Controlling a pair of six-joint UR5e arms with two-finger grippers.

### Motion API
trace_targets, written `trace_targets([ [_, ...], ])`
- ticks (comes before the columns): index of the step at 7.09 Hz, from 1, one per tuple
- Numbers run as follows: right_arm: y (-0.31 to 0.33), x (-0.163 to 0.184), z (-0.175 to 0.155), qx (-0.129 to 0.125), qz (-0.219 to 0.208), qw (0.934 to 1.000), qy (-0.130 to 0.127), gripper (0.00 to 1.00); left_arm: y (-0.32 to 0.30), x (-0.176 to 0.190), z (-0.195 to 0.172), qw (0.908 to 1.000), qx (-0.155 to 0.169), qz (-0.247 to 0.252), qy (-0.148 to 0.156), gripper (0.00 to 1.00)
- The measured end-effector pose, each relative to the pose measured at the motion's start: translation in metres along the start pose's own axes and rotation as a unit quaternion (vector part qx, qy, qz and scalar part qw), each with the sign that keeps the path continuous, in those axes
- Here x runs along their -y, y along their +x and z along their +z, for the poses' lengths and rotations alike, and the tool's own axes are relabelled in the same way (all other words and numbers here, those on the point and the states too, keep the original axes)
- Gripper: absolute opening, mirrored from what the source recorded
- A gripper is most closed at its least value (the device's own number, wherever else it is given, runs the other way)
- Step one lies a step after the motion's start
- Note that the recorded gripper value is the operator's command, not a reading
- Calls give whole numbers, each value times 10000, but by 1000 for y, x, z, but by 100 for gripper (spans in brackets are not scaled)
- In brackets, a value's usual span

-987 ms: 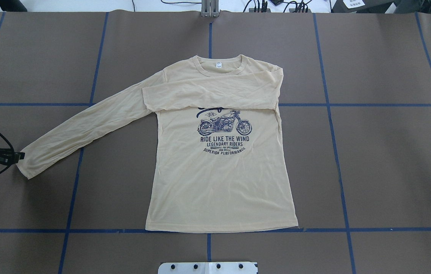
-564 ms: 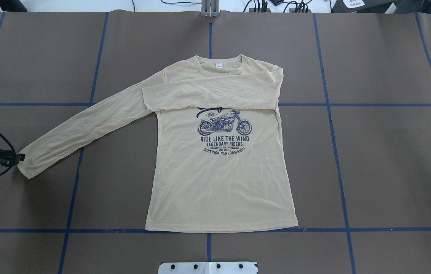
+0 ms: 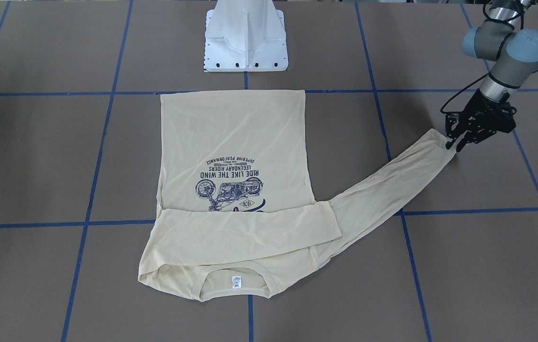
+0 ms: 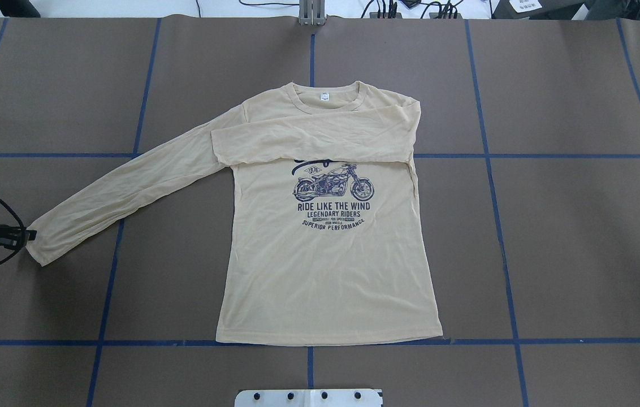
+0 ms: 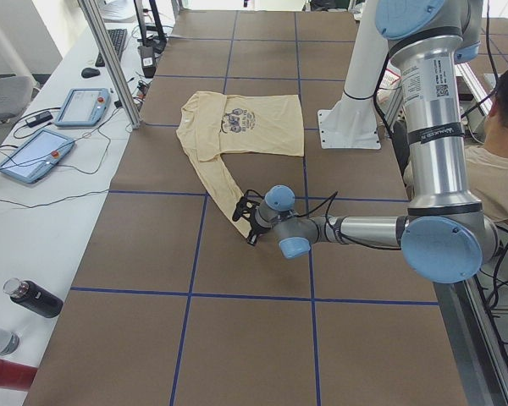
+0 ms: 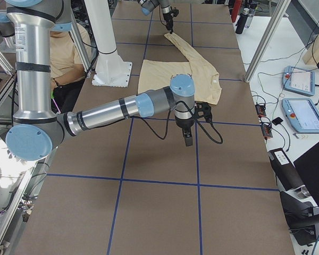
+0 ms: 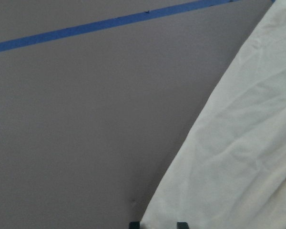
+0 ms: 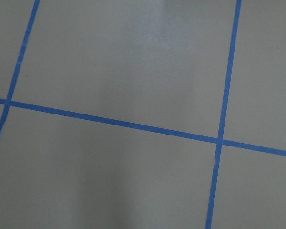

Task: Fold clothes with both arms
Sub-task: 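Grasp the other sleeve cuff with the left gripper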

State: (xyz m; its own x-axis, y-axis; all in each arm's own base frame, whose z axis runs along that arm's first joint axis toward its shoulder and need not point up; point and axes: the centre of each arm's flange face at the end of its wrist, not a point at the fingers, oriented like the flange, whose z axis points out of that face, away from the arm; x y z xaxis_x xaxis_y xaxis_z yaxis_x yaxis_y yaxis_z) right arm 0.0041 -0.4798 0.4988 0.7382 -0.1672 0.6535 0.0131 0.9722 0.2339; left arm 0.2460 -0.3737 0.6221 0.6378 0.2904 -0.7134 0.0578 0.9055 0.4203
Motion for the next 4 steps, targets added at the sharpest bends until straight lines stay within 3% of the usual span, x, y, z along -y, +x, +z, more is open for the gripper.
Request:
trace_targets([
  [4, -1, 0, -1, 1, -2, 10000, 9, 100, 14, 7, -18, 9997, -226, 61, 97, 0],
])
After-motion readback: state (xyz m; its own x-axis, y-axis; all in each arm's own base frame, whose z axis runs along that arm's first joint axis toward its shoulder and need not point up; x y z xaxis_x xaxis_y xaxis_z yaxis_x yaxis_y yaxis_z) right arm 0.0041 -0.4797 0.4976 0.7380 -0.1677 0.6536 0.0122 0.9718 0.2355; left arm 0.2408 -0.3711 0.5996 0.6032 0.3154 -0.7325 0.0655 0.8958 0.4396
